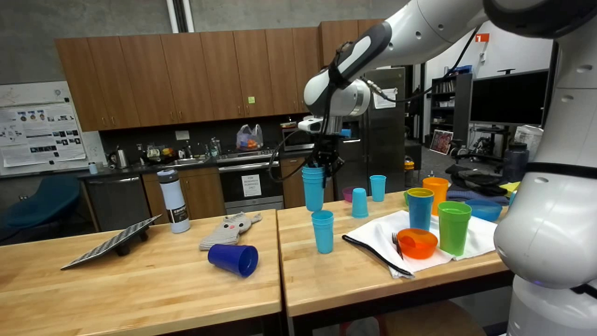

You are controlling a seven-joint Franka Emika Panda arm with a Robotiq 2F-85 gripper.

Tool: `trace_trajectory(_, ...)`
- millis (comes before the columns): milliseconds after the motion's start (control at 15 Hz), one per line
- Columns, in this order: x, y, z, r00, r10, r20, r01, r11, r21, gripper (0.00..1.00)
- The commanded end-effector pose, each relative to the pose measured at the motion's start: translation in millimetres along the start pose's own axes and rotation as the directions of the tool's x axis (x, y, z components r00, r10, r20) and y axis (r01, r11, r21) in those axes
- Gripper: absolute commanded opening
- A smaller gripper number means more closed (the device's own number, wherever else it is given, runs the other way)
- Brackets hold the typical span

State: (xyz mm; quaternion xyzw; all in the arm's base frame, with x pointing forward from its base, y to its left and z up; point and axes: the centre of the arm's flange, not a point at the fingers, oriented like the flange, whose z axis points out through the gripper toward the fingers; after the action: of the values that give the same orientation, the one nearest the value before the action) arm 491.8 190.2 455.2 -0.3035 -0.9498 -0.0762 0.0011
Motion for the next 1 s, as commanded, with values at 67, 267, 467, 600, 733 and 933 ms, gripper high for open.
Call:
trace_trajectory(67, 12, -13, -3, 0.999, 0.019, -0.031, -0.02, 1.0, -0.016, 0.02)
trace_trajectory(267, 15, -20, -1, 0.999, 0.034, -0.036, -0.035, 0.999, -0.018, 0.02)
trace_trajectory(467, 18, -27, 0, 0.998, 0.05, -0.037, -0.05, 0.999, -0.02, 0.02)
trace_trajectory(600, 19, -32, -1, 0.998, 0.056, -0.033, -0.057, 0.998, -0.021, 0.02)
trace_trajectory(733, 16, -39, -2, 0.998, 0.063, -0.031, -0.064, 0.998, -0.022, 0.02)
trace_trajectory(933, 16, -47, -1, 0.996, 0.078, -0.033, -0.079, 0.997, -0.025, 0.02)
